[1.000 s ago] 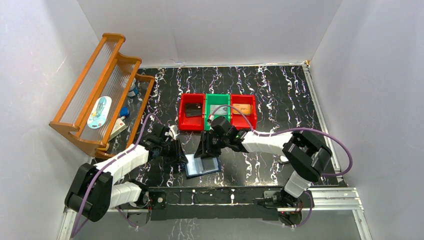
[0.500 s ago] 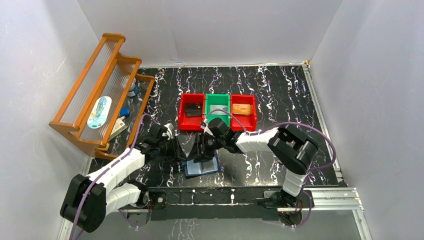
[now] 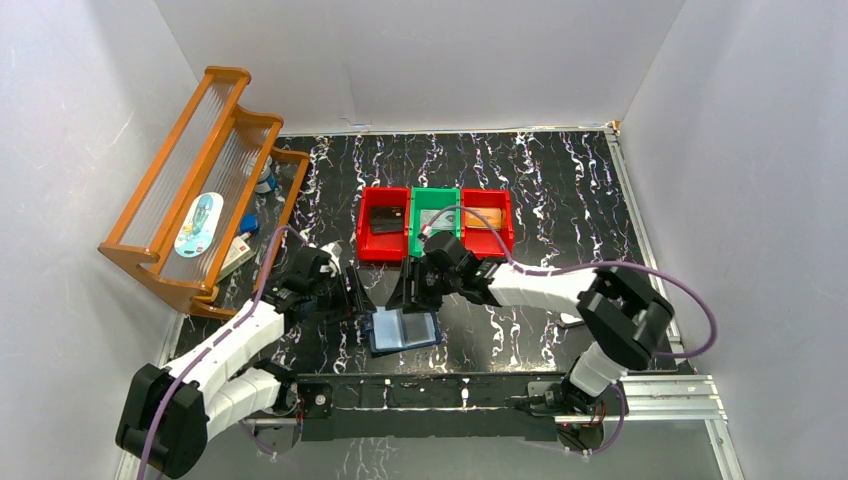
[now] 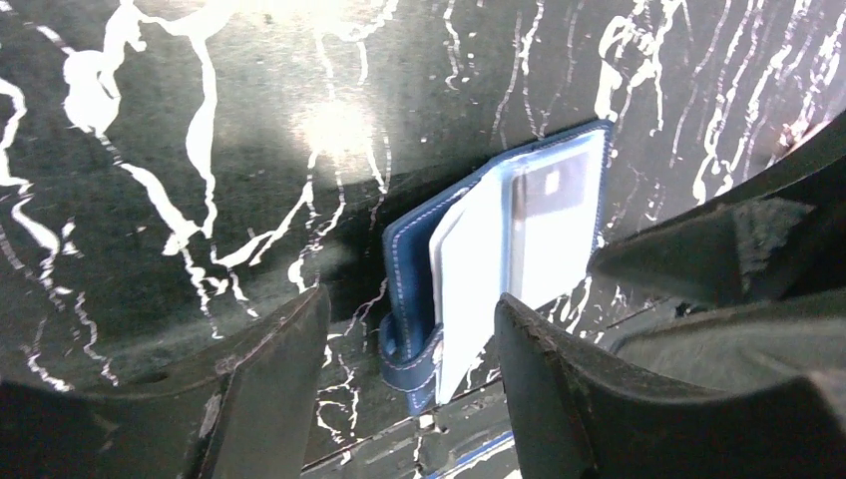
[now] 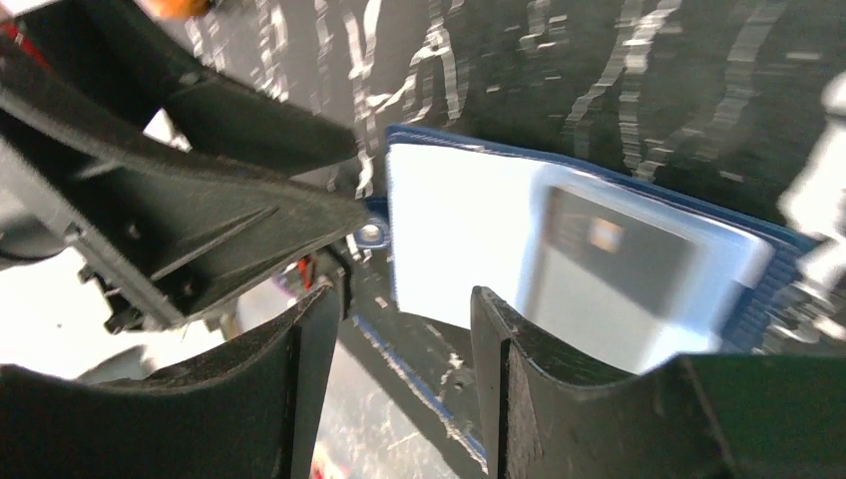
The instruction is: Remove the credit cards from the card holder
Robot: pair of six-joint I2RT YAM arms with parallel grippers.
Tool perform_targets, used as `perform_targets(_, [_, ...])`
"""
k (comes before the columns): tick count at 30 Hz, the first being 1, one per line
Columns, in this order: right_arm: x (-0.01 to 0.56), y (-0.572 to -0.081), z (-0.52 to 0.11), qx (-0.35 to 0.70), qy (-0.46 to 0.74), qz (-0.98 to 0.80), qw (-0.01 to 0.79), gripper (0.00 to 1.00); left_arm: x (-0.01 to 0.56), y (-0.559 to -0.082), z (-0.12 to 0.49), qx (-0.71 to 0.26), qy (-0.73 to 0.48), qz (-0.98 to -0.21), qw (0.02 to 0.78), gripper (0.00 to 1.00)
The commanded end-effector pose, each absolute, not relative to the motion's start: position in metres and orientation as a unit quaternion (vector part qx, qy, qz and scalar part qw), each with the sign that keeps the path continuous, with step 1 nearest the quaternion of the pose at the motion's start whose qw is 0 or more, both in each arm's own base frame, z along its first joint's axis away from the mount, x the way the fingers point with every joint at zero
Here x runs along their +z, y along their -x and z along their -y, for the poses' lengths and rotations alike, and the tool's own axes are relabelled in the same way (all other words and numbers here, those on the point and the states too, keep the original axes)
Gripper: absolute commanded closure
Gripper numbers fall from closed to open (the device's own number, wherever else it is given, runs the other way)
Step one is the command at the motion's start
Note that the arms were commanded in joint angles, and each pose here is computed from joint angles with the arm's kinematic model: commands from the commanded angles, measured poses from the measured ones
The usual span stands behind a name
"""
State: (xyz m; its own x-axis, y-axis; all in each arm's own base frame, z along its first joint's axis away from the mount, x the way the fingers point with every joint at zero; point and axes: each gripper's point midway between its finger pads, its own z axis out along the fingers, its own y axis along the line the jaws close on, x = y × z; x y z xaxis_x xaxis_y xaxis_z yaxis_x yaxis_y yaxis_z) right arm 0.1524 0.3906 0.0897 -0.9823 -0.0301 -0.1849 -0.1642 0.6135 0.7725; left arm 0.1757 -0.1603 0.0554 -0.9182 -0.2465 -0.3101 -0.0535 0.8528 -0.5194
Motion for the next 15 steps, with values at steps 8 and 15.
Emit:
perform_targets(8, [0.068,-0.177,-0.332,0.268,0.005,-0.952,0.151,0.41,0.053,-0.171,0.190,-0.327,0.029,-0.936,0.130,0.43])
perform_targets(15, [0.064,-0.176,-0.338,0.267,0.014,-0.954,0.135,0.42,0.048,-0.168,0.192,-0.327,0.023,-0.938,0.112,0.58])
